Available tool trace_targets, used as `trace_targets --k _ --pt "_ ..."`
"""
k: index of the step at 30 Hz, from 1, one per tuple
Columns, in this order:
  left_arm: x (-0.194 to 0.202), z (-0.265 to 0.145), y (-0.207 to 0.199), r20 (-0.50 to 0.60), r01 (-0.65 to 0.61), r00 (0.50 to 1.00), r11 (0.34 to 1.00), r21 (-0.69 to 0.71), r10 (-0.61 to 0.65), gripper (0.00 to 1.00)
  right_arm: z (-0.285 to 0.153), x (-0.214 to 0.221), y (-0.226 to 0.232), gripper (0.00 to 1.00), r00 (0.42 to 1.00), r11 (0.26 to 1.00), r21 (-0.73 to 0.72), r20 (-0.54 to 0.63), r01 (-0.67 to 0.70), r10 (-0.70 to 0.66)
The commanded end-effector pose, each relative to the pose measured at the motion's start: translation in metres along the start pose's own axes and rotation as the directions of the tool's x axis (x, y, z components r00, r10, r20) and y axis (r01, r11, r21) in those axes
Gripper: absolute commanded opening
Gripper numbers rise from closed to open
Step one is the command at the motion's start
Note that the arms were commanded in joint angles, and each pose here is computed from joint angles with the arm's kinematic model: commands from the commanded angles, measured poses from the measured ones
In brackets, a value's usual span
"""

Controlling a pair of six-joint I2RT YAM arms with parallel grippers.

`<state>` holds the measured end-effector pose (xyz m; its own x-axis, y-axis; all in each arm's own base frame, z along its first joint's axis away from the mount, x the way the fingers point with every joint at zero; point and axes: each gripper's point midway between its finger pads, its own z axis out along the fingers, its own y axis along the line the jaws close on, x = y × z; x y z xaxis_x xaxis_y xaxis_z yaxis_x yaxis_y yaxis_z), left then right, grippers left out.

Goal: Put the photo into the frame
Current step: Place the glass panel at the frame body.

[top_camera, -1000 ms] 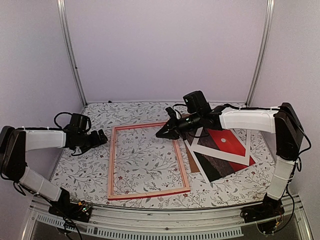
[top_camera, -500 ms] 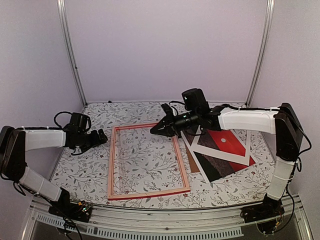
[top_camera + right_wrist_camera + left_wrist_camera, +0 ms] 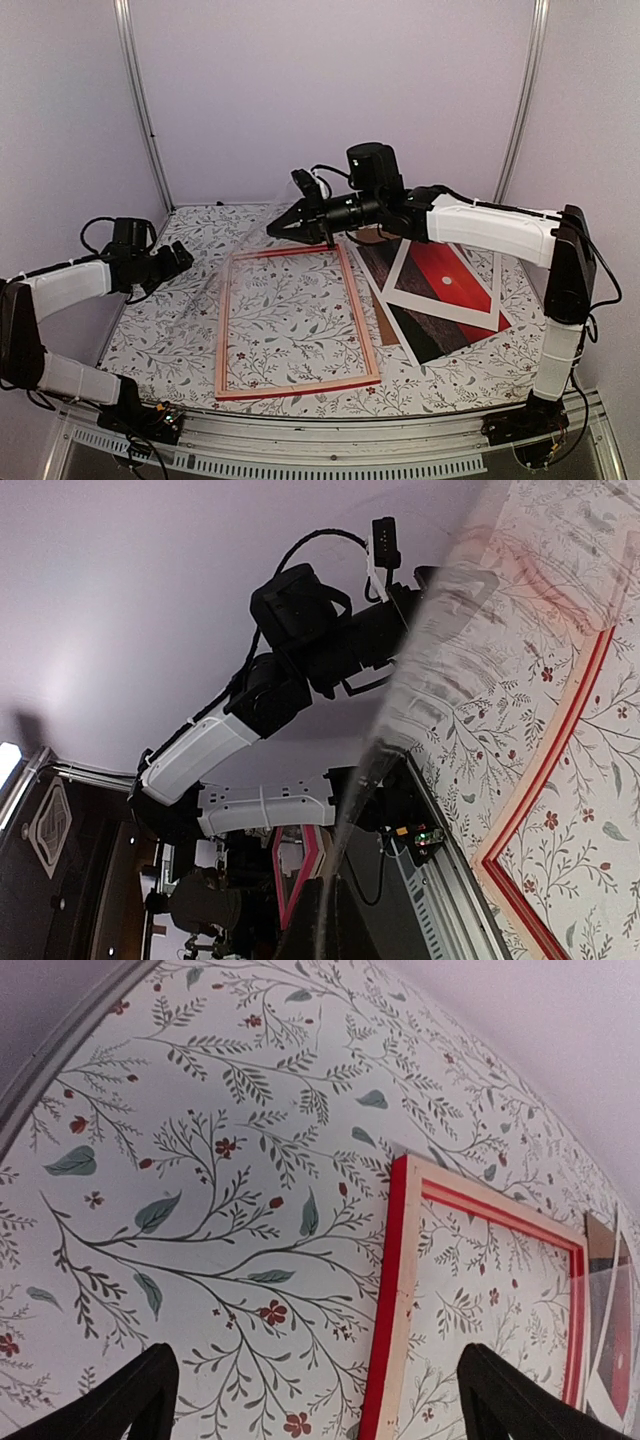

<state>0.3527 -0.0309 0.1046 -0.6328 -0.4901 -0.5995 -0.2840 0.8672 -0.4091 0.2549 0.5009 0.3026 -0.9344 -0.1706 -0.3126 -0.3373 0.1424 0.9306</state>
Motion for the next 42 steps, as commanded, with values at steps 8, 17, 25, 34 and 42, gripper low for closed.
trace_targets --k 8,17,25,34,42 --pt "-0.048 -0.046 0.029 0.158 0.106 0.982 0.994 0.000 -0.105 1.00 0.024 0.017 0.008 0.00 0.997 1.000 0.001 -0.070 0.031 -0.031" --pt "-0.044 -0.048 0.031 0.158 0.108 0.981 0.994 0.019 -0.110 1.00 0.009 0.037 -0.112 0.00 0.992 0.976 0.185 -0.027 -0.115 0.122" --pt "-0.039 -0.046 0.028 0.140 0.107 0.984 0.993 0.045 -0.112 1.00 -0.015 0.045 -0.179 0.00 0.975 0.924 0.310 0.078 -0.223 0.209" --pt "-0.030 -0.038 0.022 0.102 0.094 0.990 0.994 0.064 -0.100 1.00 -0.029 0.045 -0.201 0.00 0.974 0.892 0.393 0.126 -0.226 0.191" --pt "-0.025 -0.035 0.012 0.084 0.062 0.994 0.995 0.075 -0.069 1.00 -0.037 0.049 -0.218 0.00 0.973 0.857 0.461 0.140 -0.228 0.183"
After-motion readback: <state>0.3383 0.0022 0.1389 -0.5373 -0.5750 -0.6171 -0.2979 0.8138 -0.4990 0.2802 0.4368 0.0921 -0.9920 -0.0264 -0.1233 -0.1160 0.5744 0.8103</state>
